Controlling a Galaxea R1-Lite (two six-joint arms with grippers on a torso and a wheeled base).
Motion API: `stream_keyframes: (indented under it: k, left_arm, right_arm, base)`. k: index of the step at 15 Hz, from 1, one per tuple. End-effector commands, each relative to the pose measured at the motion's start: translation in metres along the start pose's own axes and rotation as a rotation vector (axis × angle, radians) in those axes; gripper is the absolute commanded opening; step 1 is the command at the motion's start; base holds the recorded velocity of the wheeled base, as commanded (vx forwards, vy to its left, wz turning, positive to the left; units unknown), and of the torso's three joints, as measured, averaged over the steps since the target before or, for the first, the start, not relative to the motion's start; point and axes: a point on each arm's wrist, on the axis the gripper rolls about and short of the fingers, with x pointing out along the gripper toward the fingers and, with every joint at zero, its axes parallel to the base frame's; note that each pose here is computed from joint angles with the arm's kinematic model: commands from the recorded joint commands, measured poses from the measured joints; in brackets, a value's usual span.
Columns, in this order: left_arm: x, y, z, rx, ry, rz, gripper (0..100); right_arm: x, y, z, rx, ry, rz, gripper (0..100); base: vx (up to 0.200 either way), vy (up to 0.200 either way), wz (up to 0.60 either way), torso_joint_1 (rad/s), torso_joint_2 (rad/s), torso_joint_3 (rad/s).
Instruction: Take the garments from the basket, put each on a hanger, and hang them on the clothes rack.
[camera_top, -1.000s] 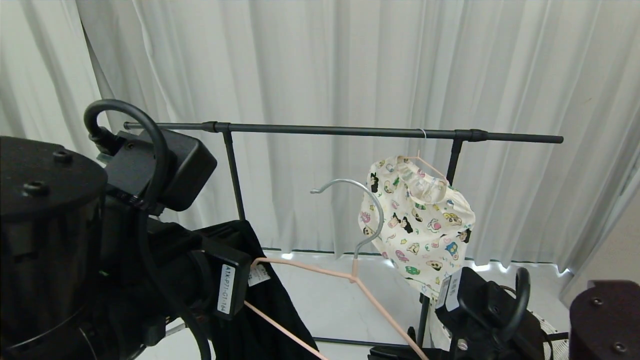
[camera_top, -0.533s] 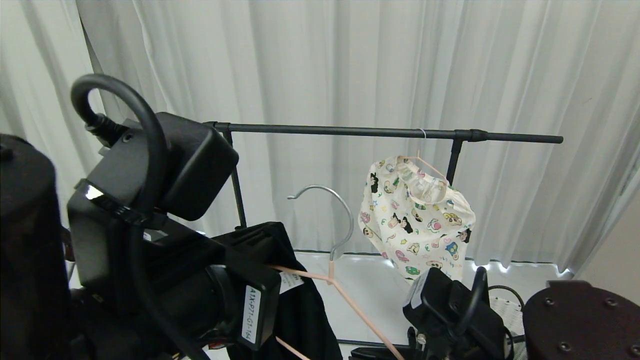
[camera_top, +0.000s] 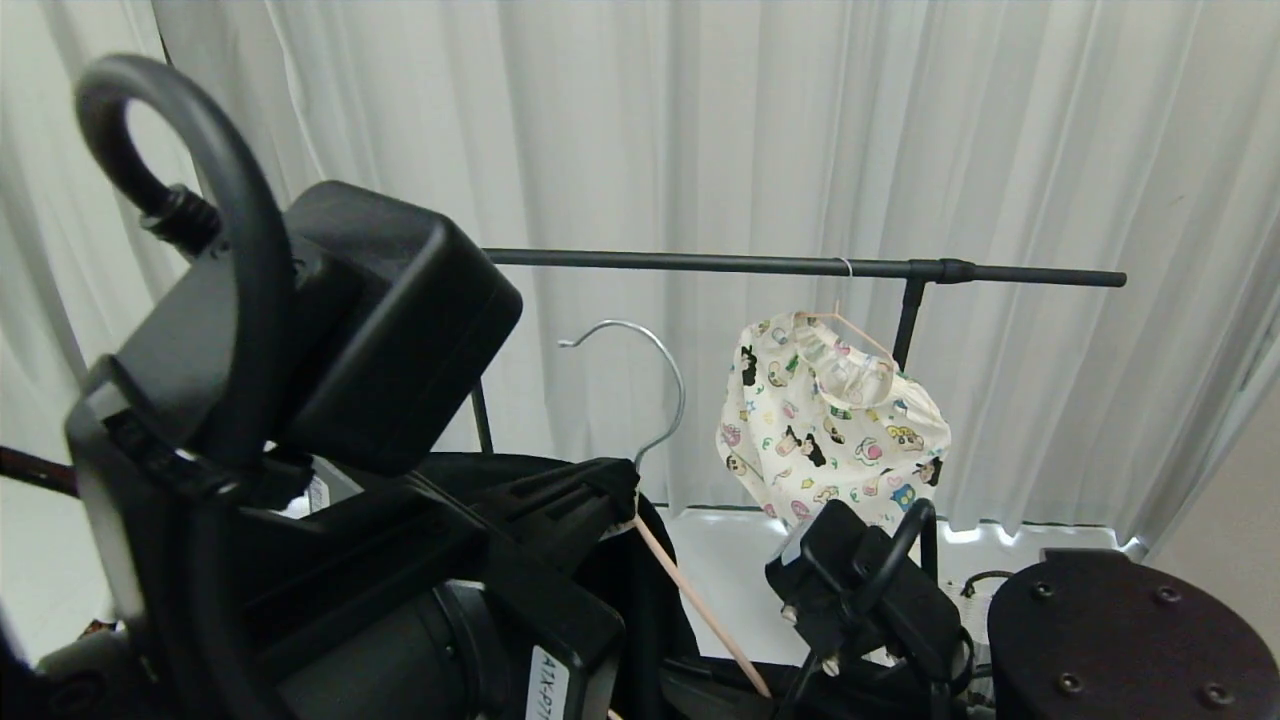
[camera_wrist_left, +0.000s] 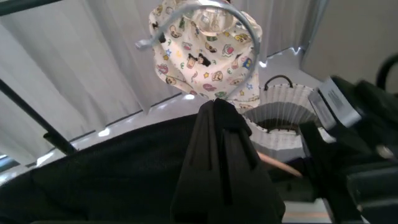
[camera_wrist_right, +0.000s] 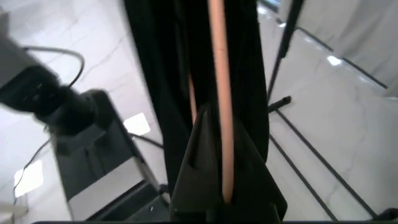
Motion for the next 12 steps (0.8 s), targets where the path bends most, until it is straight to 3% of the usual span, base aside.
stream_keyframes:
  k: [1,12]
  left_arm:
    - [0.0,0.0,-0.003,0.006,0.008,0.003,0]
    - [0.0,0.002,-0.016,0.028,0.039,0.013,0]
  right_arm:
    - [0.0,-0.002,0.001,0.041,-0.02,-0.045,0]
    - [-0.009,-0.011,0.013,0.087,-0.111,-0.135,0]
  base:
    - [0.0,0.0,0.0,0.0,0.0,0.0]
    - [0.0,0.0,0.0,0.0,0.0,0.0]
